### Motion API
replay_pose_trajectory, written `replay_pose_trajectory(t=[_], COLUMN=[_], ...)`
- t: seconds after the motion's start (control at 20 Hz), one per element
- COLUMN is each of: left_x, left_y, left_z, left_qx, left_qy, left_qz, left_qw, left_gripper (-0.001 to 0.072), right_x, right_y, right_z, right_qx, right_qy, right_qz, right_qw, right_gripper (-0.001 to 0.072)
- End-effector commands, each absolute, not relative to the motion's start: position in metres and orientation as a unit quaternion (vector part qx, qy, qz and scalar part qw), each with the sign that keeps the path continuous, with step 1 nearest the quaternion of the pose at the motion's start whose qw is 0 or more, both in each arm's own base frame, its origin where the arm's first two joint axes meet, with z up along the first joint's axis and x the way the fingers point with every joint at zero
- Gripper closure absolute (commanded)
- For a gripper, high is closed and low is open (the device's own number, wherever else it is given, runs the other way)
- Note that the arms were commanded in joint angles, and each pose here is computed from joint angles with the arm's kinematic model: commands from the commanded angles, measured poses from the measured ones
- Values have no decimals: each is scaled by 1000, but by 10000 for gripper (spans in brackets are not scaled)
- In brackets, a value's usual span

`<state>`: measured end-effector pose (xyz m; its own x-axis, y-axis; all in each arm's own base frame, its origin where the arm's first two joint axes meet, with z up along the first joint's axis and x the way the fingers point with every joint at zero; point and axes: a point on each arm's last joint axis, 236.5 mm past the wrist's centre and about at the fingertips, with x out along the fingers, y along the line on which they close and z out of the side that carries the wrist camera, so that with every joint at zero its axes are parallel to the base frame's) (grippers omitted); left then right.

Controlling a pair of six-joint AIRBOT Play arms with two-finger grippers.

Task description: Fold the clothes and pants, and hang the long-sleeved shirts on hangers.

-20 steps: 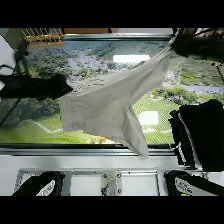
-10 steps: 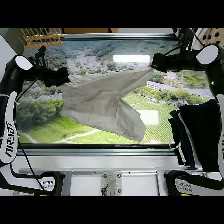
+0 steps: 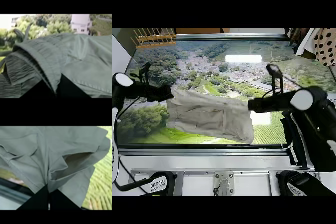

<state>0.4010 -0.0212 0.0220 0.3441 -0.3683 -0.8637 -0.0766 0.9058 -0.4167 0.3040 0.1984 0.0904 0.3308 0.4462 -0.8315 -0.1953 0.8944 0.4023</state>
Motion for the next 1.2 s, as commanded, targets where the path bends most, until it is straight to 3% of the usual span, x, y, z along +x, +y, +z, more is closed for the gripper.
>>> replay_pose_trajectory(t=[0.0, 0.5, 0.75, 1.1, 1.15], left_x=[346, 203, 171, 159, 159], left_y=[-18, -26, -7, -13, -13], left_z=[5, -62, -94, -96, -93], left_qx=[-204, -288, -241, -250, -252], left_qy=[579, 681, 716, 747, 754], left_qz=[-84, -54, -18, -32, -36], left_qw=[785, 672, 654, 615, 605], left_gripper=[693, 693, 693, 692, 519], right_x=[249, 167, 161, 151, 153], right_y=[211, 183, 185, 172, 174], right_z=[50, -37, -42, -75, -76], right_qx=[103, 51, 40, 5, 8], right_qy=[603, 733, 741, 772, 769], right_qz=[200, 145, 148, 120, 121], right_qw=[765, 662, 654, 624, 628], right_gripper=[710, 709, 709, 706, 703])
